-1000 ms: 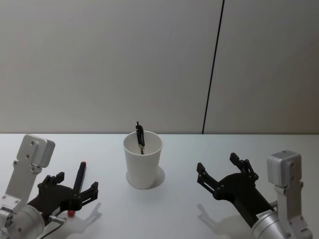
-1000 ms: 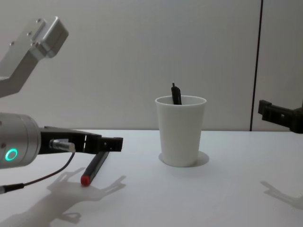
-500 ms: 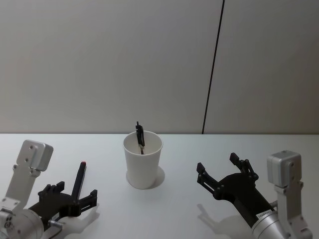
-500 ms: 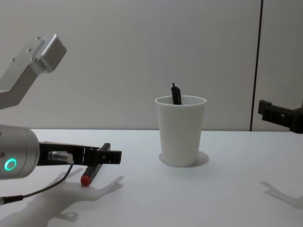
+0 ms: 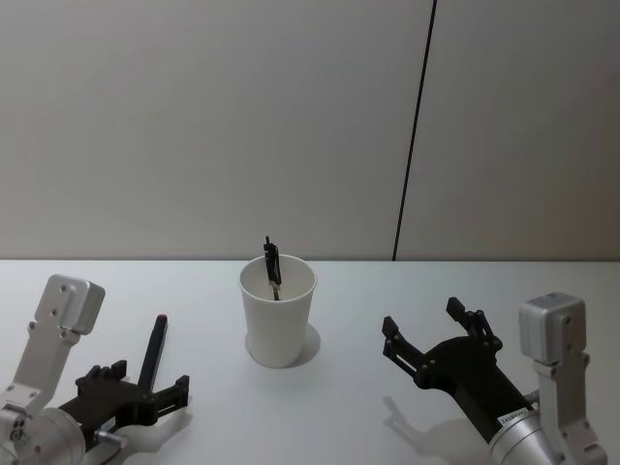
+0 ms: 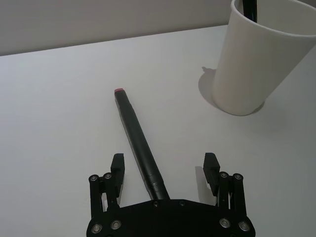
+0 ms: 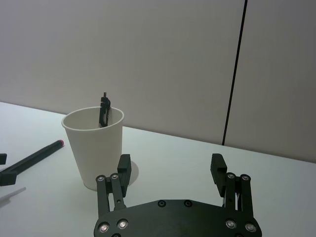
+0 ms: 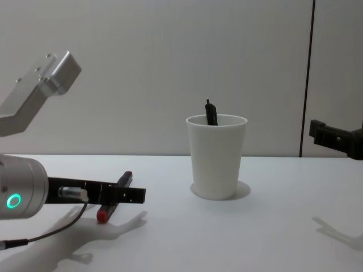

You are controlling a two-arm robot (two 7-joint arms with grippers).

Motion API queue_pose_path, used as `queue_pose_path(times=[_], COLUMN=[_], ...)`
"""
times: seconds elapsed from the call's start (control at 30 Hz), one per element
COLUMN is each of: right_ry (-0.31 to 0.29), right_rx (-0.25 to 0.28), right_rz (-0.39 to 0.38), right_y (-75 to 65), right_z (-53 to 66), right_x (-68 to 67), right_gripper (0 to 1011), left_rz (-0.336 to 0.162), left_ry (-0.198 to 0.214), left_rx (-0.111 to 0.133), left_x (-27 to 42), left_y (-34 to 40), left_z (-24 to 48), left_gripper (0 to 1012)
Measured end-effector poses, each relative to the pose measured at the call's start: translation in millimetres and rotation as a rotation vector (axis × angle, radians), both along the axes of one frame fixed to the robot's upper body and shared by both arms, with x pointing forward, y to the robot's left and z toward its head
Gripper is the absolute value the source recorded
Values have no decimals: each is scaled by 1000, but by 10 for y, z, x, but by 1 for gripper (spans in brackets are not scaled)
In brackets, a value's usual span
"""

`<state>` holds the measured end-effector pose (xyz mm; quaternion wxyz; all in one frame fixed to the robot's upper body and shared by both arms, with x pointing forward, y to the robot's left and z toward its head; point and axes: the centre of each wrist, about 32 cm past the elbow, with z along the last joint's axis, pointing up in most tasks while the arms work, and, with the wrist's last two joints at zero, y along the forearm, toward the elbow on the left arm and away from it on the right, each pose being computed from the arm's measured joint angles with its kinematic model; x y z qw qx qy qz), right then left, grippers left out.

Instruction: Place the pen into the pen holder.

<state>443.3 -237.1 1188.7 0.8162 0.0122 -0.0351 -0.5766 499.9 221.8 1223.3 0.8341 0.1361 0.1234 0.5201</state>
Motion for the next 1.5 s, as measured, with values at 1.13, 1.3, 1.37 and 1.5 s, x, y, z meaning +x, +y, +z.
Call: queue_pose_path(times=[1.13,1.3,1.37,1.5], right_ry=[0,0,0,0], right_rx=[0,0,0,0], right_rz=[0,0,0,0], right_y=[0,0,0,0], right_z=[0,0,0,0], right_x=[0,0,0,0], right_gripper=[1001,1001,1001,1001], left_rz=[12,15,15,15], left_ry=[50,52,52,53], left_rx=[25,28,29,30], left_x=[30,32,33,33], left_y=[-12,-11,-11,-12], left_z=[-52,-54,-53,-54], left_gripper=[889,806,794,769])
